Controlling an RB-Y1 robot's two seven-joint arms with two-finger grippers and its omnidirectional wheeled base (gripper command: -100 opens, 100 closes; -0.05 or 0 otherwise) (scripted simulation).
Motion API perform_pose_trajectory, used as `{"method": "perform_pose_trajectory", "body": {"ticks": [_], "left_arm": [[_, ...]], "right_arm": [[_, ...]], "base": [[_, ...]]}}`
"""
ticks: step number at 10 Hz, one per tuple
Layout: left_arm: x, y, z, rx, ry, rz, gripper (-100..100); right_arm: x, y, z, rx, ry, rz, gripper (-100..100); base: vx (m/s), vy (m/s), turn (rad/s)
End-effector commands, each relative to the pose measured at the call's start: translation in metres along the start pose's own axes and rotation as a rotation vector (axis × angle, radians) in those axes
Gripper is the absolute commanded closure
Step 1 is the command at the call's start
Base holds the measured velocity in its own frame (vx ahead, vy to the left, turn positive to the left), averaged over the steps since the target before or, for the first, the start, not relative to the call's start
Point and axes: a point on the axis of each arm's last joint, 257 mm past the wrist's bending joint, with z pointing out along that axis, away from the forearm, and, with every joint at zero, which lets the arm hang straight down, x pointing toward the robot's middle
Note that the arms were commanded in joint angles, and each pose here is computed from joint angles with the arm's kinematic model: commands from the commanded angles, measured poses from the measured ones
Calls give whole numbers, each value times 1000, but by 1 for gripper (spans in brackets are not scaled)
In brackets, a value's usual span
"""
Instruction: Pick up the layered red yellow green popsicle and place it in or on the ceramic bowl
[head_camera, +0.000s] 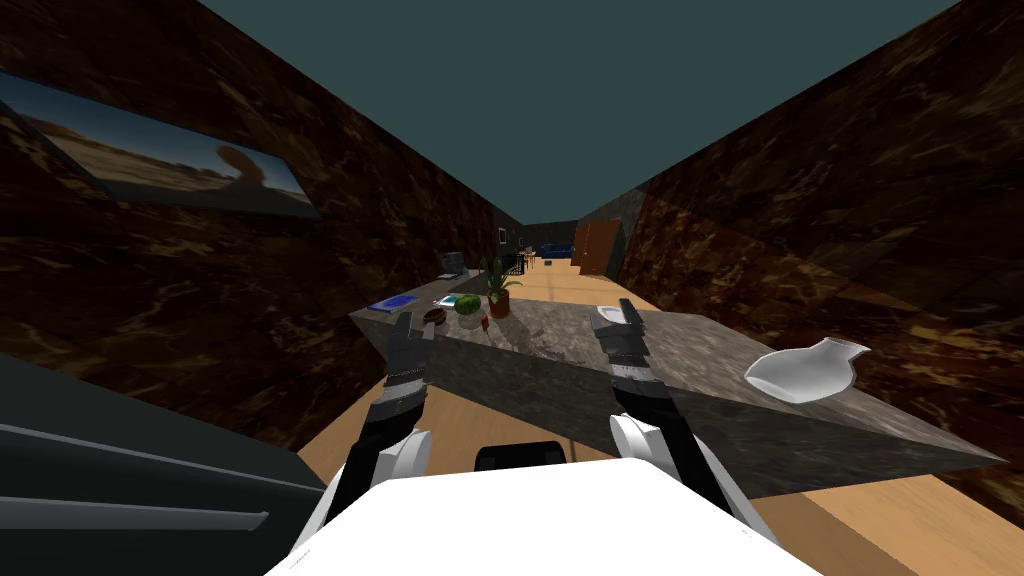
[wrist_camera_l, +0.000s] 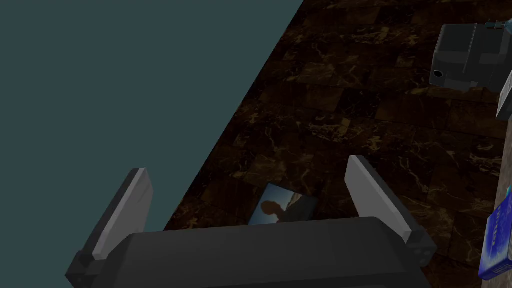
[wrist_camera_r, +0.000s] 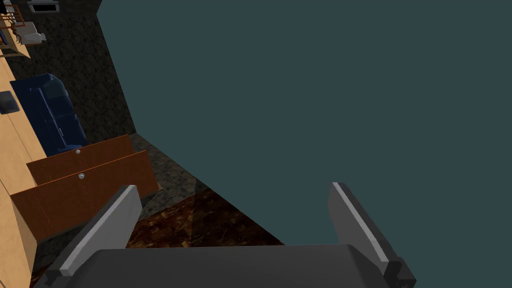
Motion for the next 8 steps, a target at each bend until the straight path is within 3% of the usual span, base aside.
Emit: {"method": "perform_pose_trajectory", "body": {"ticks": [1, 8], "left_arm": [[5, 4, -1, -5, 37, 26, -100], [24, 52, -12, -67, 186, 223, -100]], "right_arm": [[0, 0, 0, 0, 0, 0, 0], [0, 0, 0, 0, 0, 0, 0]], "base": [[5, -1, -14], [24, -2, -40]]}}
